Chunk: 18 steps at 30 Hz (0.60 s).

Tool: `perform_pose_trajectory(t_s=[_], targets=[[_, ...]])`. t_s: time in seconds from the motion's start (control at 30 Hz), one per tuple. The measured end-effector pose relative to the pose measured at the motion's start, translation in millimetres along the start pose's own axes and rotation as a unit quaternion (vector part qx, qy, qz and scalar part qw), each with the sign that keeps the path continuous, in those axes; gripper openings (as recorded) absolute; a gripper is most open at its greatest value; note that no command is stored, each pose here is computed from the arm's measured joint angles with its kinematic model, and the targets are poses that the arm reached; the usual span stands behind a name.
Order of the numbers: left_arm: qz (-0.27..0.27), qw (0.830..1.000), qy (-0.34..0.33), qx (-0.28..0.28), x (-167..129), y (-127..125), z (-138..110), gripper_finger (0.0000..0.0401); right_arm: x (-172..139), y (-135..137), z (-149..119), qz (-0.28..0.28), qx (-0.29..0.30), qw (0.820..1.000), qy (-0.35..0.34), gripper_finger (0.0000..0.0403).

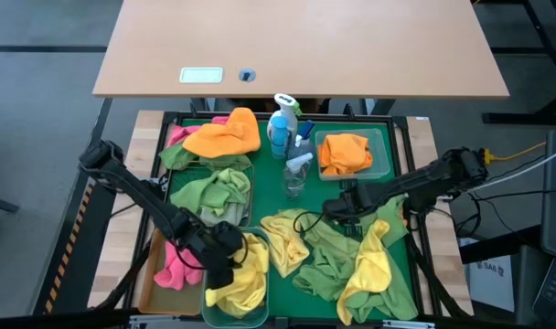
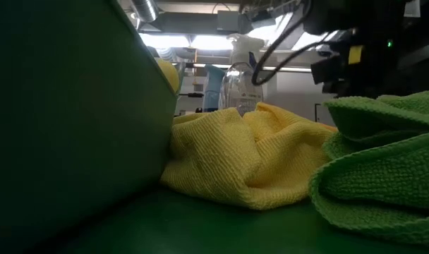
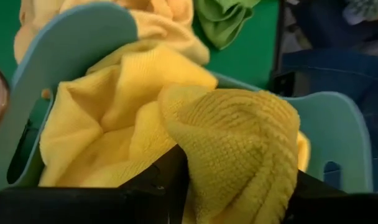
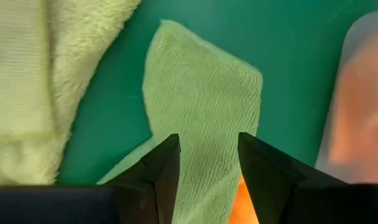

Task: Sort microfiber towel by color & place in baskets
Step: Put the yellow towel into the blue bin

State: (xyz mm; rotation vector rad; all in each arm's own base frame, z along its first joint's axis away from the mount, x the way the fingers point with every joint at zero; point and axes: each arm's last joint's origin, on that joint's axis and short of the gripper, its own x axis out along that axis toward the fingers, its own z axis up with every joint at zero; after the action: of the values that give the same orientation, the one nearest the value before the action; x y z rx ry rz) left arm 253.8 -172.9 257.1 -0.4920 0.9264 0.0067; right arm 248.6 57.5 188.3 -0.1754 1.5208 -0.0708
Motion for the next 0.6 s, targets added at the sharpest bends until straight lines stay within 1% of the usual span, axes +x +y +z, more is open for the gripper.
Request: perform_pose_trajectory(t_s=[0.13,0.3,0.47,0.6], targets=[[-0.017,1.0,-0.013,-0.004,-11,-1,3,0.0133,12,2,-4,0.001,0.0,1.0,-0.007,0.0161],[-0.031,0.999,-0.028,-0.008,-20,-2,6,0.0133,20,3,-7,0.002,0.0,1.0,-0.01,0.0161],[-0.001,0.999,-0.045,-0.005,-12,-2,5,0.0133,21,3,-7,0.002,0.0,1.0,-0.01,0.0161],[0.001,1.0,-0.028,-0.004,-4,-2,2,0.0133,21,3,-6,0.003,0.001,1.0,-0.017,0.0161]])
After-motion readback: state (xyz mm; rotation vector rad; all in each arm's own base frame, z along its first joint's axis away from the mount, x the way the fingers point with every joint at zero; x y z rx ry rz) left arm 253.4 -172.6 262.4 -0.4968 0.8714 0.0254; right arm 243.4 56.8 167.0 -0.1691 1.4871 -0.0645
